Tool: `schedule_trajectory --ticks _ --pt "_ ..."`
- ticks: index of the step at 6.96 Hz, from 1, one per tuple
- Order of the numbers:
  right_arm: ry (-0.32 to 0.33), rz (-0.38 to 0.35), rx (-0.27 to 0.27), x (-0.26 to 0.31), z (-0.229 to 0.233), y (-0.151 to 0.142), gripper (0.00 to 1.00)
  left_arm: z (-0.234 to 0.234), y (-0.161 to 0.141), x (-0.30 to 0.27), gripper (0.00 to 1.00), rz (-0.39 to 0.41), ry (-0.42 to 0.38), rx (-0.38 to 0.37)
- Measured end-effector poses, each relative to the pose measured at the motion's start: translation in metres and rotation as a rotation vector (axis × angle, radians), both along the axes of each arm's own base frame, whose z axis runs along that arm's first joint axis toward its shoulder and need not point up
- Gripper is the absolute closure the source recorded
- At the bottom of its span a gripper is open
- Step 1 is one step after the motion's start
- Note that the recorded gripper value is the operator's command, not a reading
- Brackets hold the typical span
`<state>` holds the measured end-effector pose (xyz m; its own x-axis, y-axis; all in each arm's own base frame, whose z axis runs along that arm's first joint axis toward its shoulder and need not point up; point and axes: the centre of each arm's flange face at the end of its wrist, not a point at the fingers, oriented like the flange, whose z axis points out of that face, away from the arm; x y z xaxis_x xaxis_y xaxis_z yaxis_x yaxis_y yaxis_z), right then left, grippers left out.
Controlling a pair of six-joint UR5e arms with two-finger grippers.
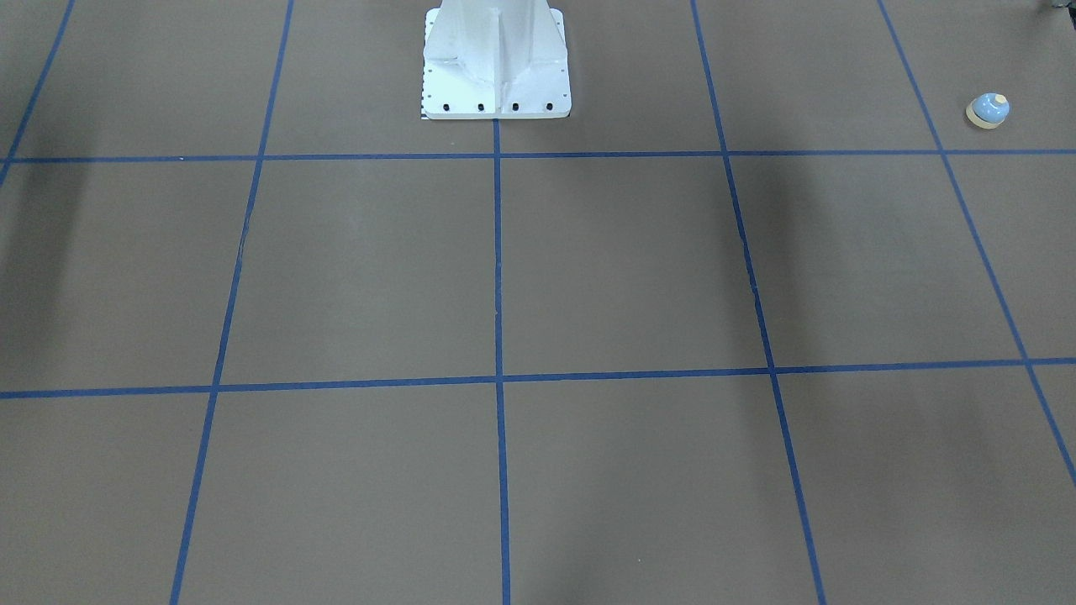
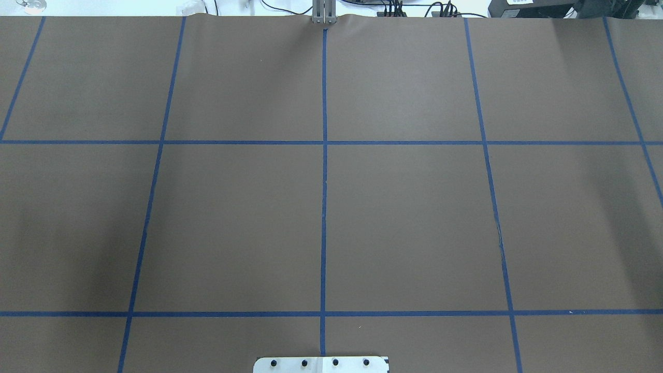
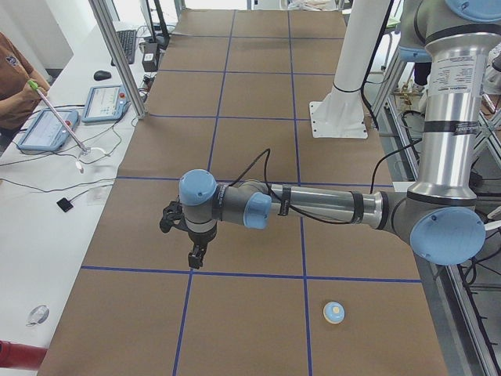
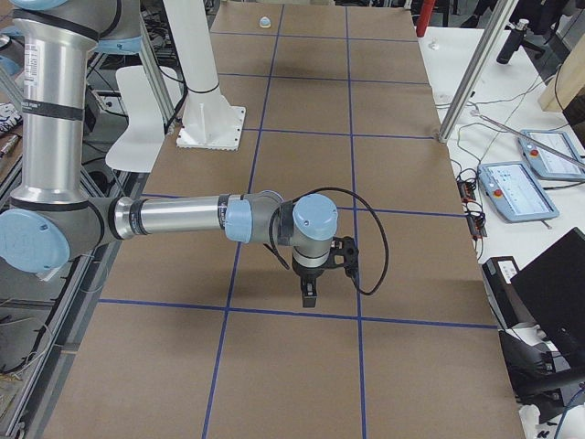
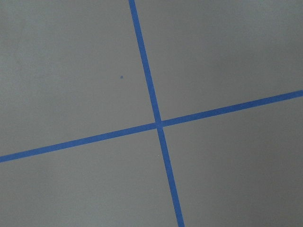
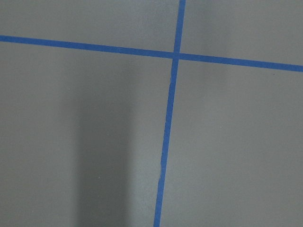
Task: Place and press bell with both arms
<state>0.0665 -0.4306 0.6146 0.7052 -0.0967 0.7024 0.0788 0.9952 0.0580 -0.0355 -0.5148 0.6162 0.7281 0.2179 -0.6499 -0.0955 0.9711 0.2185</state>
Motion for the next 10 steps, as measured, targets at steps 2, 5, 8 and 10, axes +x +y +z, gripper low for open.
schedule_trajectory --ticks 2,5,8,10 --pt "0.003 -0.002 0.003 0.000 0.000 -0.001 0.00 0.000 0.000 0.000 0.00 0.000 0.000 0.000" --pt "0.003 -0.002 -0.001 0.000 0.002 -0.002 0.00 -0.006 -0.003 0.001 0.00 -0.002 0.000 0.004" --pt "0.003 0.001 0.001 0.001 0.001 -0.002 0.00 -0.073 -0.001 0.006 0.00 -0.001 -0.048 -0.019" --pt "0.015 0.002 0.005 0.003 0.000 -0.003 0.00 -0.153 0.032 0.030 0.00 -0.082 -0.118 -0.137"
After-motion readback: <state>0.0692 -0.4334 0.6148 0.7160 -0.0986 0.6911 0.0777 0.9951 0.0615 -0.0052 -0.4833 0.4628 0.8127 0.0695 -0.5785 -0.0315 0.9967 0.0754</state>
